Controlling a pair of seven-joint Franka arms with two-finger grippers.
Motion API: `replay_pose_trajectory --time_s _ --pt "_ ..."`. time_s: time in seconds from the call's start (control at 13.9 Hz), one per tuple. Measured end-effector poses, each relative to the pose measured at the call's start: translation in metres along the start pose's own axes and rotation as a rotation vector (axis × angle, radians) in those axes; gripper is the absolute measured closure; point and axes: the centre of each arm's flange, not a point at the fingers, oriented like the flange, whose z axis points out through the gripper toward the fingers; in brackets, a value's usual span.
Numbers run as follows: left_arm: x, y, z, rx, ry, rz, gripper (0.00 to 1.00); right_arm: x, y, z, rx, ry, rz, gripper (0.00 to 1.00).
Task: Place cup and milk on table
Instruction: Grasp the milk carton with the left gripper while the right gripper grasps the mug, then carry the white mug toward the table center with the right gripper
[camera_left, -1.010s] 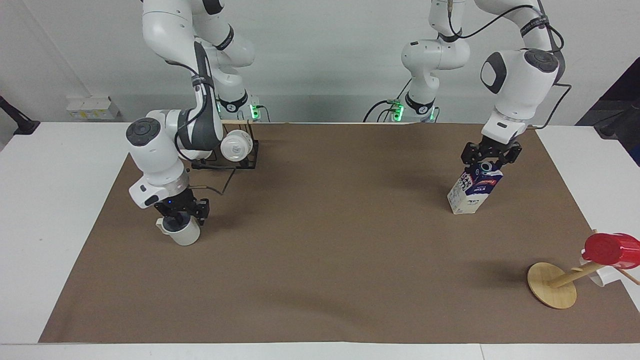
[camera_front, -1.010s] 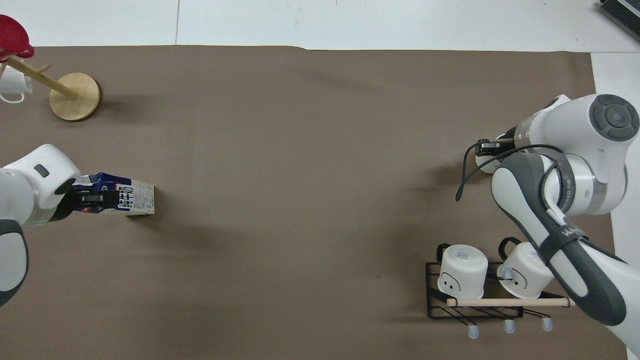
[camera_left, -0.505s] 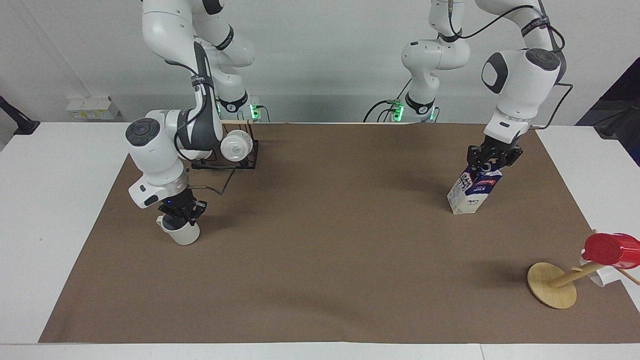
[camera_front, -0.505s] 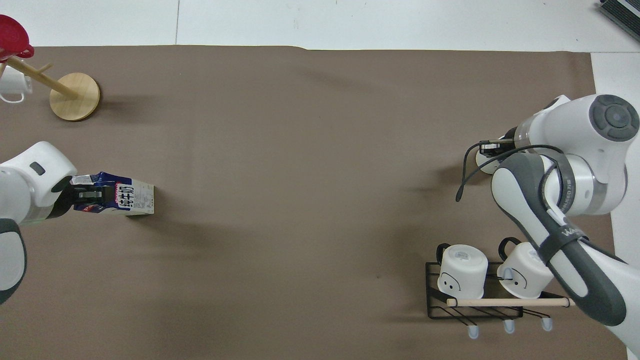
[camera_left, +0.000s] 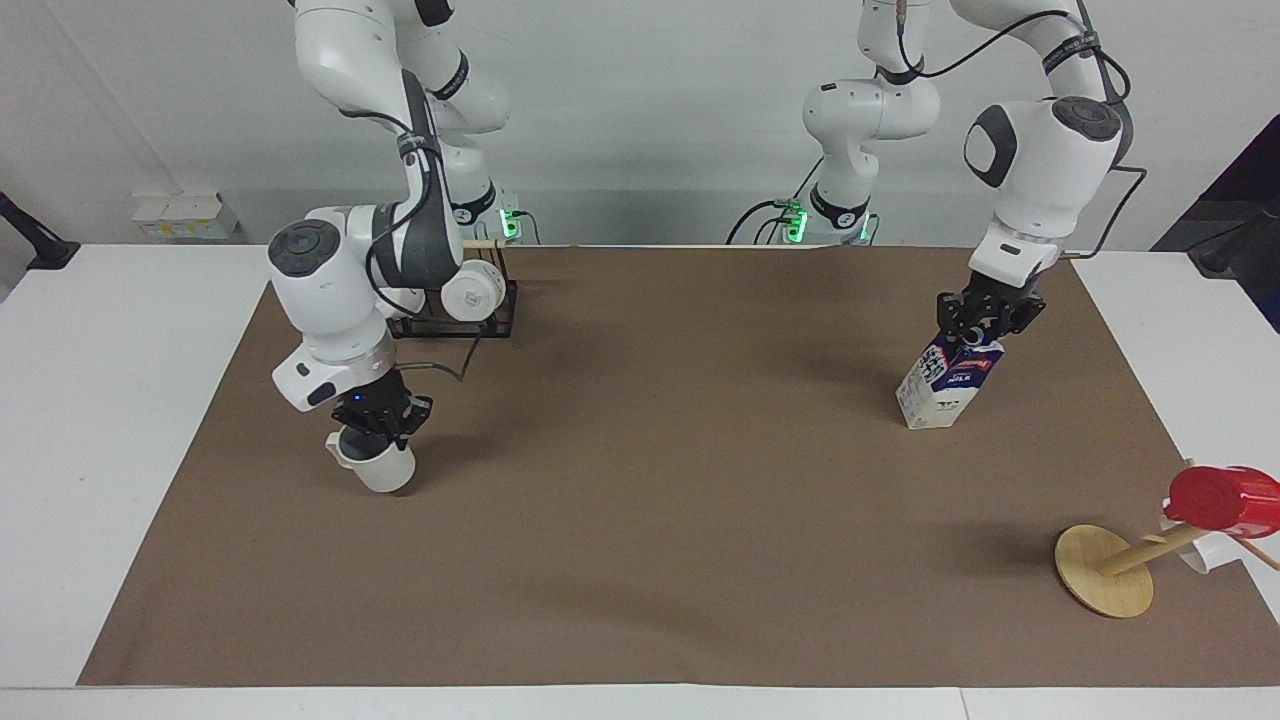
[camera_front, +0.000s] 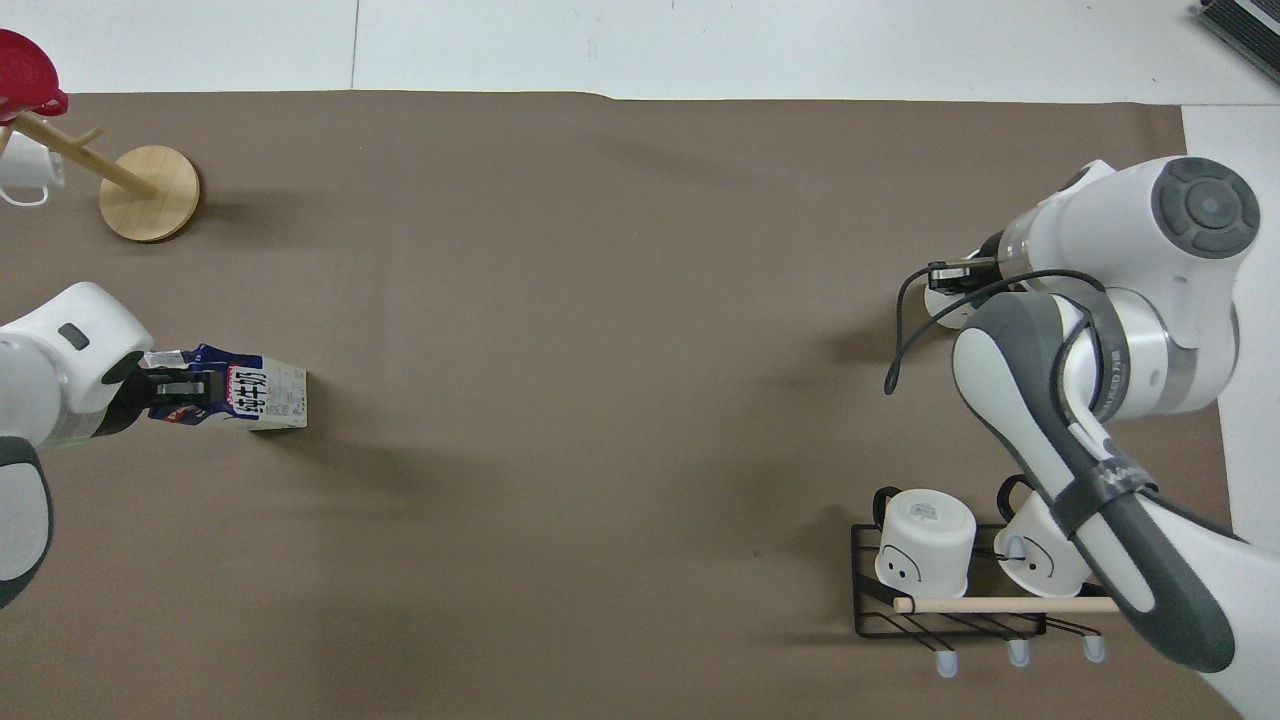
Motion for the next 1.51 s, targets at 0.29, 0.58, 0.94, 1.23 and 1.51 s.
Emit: replay_pose_trajectory --time_s 0.29,0.58,0.94,1.23,1.51 --pt "0.000 0.000 0.000 0.000 0.000 0.000 0.53 -0.004 -0.087 -0.025 0.005 0.008 0.033 0.96" --pt "0.002 -0.001 0.000 0.000 0.001 -0.004 0.59 -0.025 -0.172 -0.045 -0.012 -0.009 0.027 0.96" --pt "0.011 -0.001 -0.015 0.000 -0.011 -0.010 0.59 -0.063 -0.262 -0.062 0.002 -0.009 0.026 0.96" --pt "0.028 0.001 -0.074 -0.015 -0.039 -0.032 0.59 -0.085 -0.306 -0.069 -0.004 -0.028 0.025 0.96" --pt "0.036 0.014 -0.120 -0.037 -0.045 -0.070 0.59 -0.113 -0.368 -0.035 -0.034 -0.053 0.041 0.96"
